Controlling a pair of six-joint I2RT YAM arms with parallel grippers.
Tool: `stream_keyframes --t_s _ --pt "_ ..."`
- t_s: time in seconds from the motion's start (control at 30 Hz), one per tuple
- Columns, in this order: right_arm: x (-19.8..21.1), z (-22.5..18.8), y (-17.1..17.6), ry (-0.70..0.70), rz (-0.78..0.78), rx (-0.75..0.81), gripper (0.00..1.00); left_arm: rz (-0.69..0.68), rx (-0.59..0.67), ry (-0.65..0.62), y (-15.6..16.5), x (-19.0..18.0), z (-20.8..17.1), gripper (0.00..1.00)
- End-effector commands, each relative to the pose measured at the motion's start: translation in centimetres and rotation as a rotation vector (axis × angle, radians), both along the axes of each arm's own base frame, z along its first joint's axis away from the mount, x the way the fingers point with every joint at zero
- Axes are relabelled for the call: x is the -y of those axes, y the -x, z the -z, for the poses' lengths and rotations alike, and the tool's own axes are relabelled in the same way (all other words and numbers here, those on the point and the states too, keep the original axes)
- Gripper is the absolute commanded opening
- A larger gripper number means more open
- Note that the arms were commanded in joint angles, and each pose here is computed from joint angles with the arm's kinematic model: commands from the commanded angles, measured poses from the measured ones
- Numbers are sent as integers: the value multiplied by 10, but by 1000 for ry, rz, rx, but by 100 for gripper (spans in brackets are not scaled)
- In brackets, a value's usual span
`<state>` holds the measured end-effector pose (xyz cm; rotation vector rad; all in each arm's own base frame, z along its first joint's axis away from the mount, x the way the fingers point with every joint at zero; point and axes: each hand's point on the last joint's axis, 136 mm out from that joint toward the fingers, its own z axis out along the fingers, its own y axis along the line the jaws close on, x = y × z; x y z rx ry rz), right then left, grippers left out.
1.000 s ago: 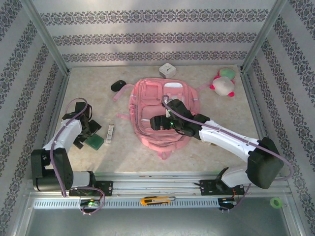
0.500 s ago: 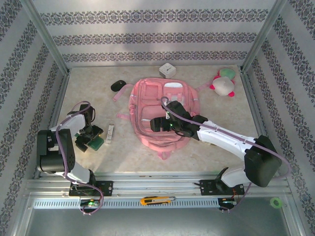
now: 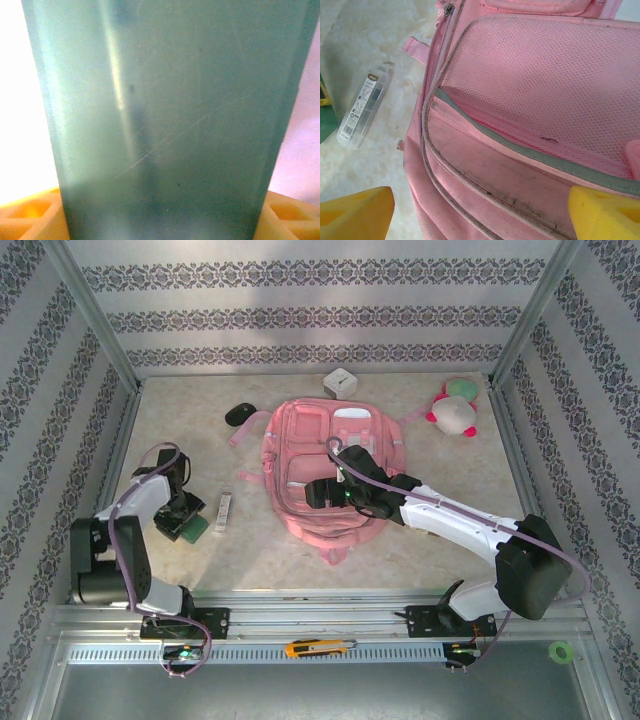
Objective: Pack the student bag
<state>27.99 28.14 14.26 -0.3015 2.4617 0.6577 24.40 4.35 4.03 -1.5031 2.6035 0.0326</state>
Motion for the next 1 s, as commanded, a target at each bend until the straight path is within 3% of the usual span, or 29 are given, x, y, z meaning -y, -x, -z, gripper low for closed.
stream_keyframes --t_s 0.0,0.2,0.37,0.63,0.73,0.9,0.97 --pt "-3 -16 -2 -44 -14 38 89 91 85 -9 -3 2 -28 59" --pt "3 -43 -3 -115 -28 99 88 443 393 33 -37 35 -82 55" --pt "8 -69 2 -220 -74 120 87 699 498 8 -44 58 -111 45" --pt "16 -110 12 -380 -149 135 87 1313 792 -37 -40 127 -172 40" --pt "16 -122 20 -420 -190 127 87 1512 831 -99 -34 146 -184 38" --pt "8 -132 40 -470 -291 53 87 2038 798 -165 5 189 -166 37" --pt "5 -134 49 -489 -322 11 87 2123 759 -233 6 192 -156 38"
